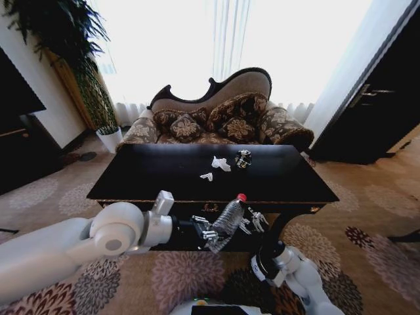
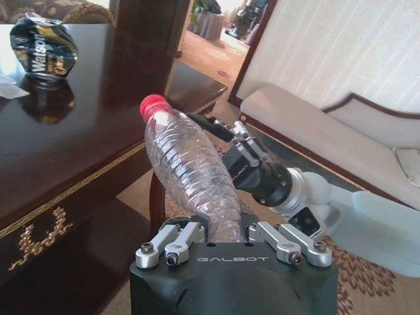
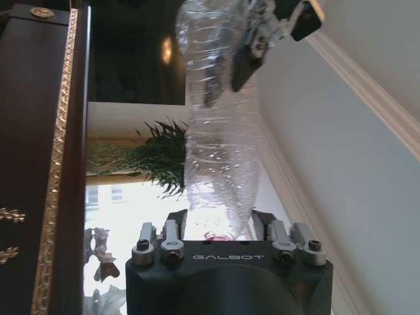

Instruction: Move to the front of the table and place the trash on the table into the trash bin.

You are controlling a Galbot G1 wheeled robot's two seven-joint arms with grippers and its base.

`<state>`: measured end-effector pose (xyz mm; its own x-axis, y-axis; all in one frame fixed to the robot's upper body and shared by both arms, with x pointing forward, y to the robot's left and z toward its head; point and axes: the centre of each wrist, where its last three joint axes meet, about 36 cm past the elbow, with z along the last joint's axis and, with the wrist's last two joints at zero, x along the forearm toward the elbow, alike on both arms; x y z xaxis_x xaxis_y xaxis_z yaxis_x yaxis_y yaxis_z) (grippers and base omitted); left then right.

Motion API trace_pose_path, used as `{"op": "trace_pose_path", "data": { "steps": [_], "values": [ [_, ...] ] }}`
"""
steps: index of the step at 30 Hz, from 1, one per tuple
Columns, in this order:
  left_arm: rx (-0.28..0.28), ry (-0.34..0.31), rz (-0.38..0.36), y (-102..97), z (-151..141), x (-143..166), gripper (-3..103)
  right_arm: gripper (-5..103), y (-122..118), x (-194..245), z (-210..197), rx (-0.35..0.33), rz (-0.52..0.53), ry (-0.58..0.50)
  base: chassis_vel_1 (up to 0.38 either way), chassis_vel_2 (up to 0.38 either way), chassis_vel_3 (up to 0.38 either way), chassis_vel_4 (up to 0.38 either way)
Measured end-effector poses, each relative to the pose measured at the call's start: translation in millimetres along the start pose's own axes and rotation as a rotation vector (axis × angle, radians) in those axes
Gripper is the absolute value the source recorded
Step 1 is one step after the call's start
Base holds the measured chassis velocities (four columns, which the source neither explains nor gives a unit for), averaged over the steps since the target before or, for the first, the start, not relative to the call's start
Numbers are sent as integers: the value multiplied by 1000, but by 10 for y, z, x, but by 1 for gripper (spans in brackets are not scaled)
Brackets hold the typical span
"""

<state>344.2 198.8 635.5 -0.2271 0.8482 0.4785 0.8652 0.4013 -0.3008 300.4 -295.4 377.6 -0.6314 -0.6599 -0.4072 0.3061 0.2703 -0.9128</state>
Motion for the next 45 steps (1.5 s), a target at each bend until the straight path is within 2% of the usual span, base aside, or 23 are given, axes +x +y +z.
{"op": "trace_pose_path", "data": {
  "steps": [3,4,6,9,13,18,21,23,25,26,28,30,32,35,37,39,42,43,45],
  "values": [
    [8,-1,-4,41,22,-24,24,44,-40,-24,-15,4,6,-4,0,0,0,0],
    [8,-1,-4,41,22,-24,24,44,-40,-24,-15,4,6,-4,0,0,0,0],
    [16,-2,-3,55,26,-36,24,34,-41,-18,-23,2,6,-1,0,0,0,0],
    [23,-3,-1,59,33,-42,24,31,-39,-9,-30,0,5,2,0,0,0,0],
    [34,0,-4,61,62,-60,24,19,-27,4,-30,-3,3,4,0,0,0,0],
    [36,-5,-6,64,56,-73,21,17,-12,11,-23,-5,1,6,0,0,0,0],
    [42,-9,-2,60,44,-81,34,16,-1,14,-25,-7,2,8,0,0,0,0],
    [42,-10,-1,58,41,-83,34,16,1,15,-25,-7,2,9,0,0,0,0],
    [46,-13,3,55,32,-90,44,13,17,28,-22,-10,-2,11,0,0,0,0],
    [48,-13,2,54,31,-92,52,12,32,40,-14,-12,-6,13,0,0,0,0],
    [48,-13,0,54,32,-91,52,12,40,48,-9,-13,-9,13,0,0,0,0],
    [46,-14,-3,49,31,-80,43,8,64,65,6,-16,-14,16,0,0,0,0],
    [43,-16,-5,44,25,-70,43,8,78,73,12,-18,-17,18,0,0,0,0],
    [24,-40,-4,8,-19,-8,57,7,127,108,39,-22,-28,28,0,0,0,0],
    [-3,-58,-1,-38,-47,50,69,2,163,130,53,-26,-35,34,0,0,0,0],
    [-20,-70,0,-71,-63,82,69,1,178,147,63,-27,-43,37,0,0,0,0],
    [-63,-120,-3,-174,-114,189,85,0,227,178,70,-33,-61,41,0,0,0,0],
    [-63,-120,-3,-174,-114,189,85,0,227,178,70,-33,-61,41,0,0,0,0],
    [-104,-200,-67,-182,-165,339,98,0,323,267,76,-55,-76,72,0,0,0,0]
  ]
}}
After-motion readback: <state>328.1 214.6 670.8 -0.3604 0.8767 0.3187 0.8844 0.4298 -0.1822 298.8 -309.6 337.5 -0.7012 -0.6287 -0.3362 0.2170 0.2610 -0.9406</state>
